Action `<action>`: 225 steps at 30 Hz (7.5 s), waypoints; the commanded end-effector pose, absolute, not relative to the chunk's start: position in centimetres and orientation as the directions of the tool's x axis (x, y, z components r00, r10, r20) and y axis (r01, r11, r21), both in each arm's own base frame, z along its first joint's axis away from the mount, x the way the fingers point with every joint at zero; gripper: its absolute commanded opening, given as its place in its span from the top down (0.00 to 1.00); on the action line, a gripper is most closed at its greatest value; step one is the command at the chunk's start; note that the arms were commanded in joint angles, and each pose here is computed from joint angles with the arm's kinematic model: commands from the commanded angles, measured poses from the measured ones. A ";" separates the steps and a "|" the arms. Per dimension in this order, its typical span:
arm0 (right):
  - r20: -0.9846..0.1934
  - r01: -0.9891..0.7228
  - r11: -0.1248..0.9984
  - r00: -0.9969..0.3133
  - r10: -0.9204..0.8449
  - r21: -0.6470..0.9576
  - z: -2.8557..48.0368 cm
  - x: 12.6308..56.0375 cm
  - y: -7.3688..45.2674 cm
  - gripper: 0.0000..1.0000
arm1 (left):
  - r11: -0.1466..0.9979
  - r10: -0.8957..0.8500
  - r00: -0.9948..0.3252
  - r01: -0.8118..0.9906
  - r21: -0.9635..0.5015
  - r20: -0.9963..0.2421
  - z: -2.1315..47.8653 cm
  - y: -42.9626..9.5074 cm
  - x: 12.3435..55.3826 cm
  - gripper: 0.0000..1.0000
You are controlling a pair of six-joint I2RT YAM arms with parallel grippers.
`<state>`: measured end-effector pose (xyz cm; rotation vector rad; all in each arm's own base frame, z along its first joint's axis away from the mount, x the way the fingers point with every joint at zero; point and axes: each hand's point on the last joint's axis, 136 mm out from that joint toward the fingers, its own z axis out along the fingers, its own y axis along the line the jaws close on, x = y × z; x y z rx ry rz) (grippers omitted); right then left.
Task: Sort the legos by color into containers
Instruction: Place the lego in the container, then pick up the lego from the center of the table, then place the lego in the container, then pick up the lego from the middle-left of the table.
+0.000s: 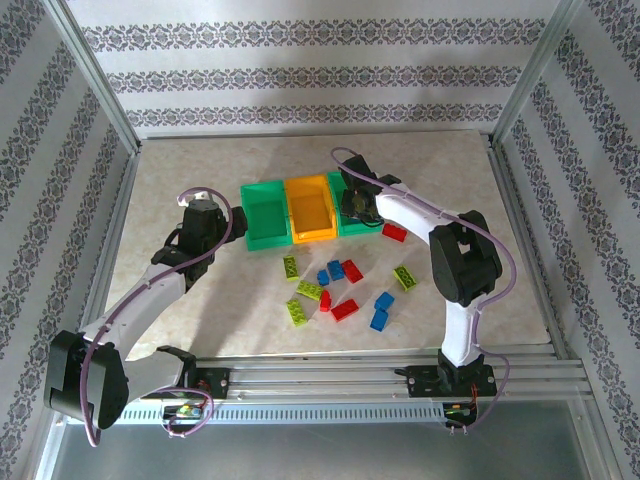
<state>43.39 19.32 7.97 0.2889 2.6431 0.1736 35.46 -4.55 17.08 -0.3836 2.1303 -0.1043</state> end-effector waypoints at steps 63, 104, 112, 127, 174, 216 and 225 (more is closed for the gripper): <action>-0.662 0.420 0.890 -0.619 0.423 0.176 14.9 31.1 6.4 0.02 | 0.997 0.032 -0.879 0.064 -0.049 -0.476 3.8 -22.0 30.0 0.28; -0.646 0.444 0.876 -0.616 0.451 0.189 14.3 31.0 5.9 0.02 | 0.999 0.033 -0.847 0.046 -0.012 -0.531 5.9 -19.8 30.6 0.84; -0.643 0.444 0.875 -0.616 0.455 0.194 14.3 31.2 6.1 0.02 | 0.999 0.016 -0.806 0.043 -0.031 -0.592 8.8 -19.3 30.7 0.87; -0.634 0.441 0.877 -0.626 0.454 0.192 14.0 31.4 6.4 0.02 | 0.999 0.018 -0.733 0.032 -0.009 -0.680 12.7 -18.3 31.9 0.88; -0.631 0.445 0.872 -0.622 0.464 0.203 13.9 31.1 6.3 0.02 | 0.990 -0.119 -0.763 -0.138 -0.019 -0.636 10.6 -13.4 43.2 0.58; -0.616 0.460 0.862 -0.621 0.484 0.213 13.4 30.6 6.3 0.02 | 0.963 0.185 -0.911 0.242 -0.117 -0.368 6.1 -20.7 21.2 0.00; -0.612 0.459 0.863 -0.626 0.484 0.212 13.2 30.8 6.4 0.02 | 0.946 0.281 -0.905 0.317 -0.068 -0.320 4.1 -22.3 20.2 0.00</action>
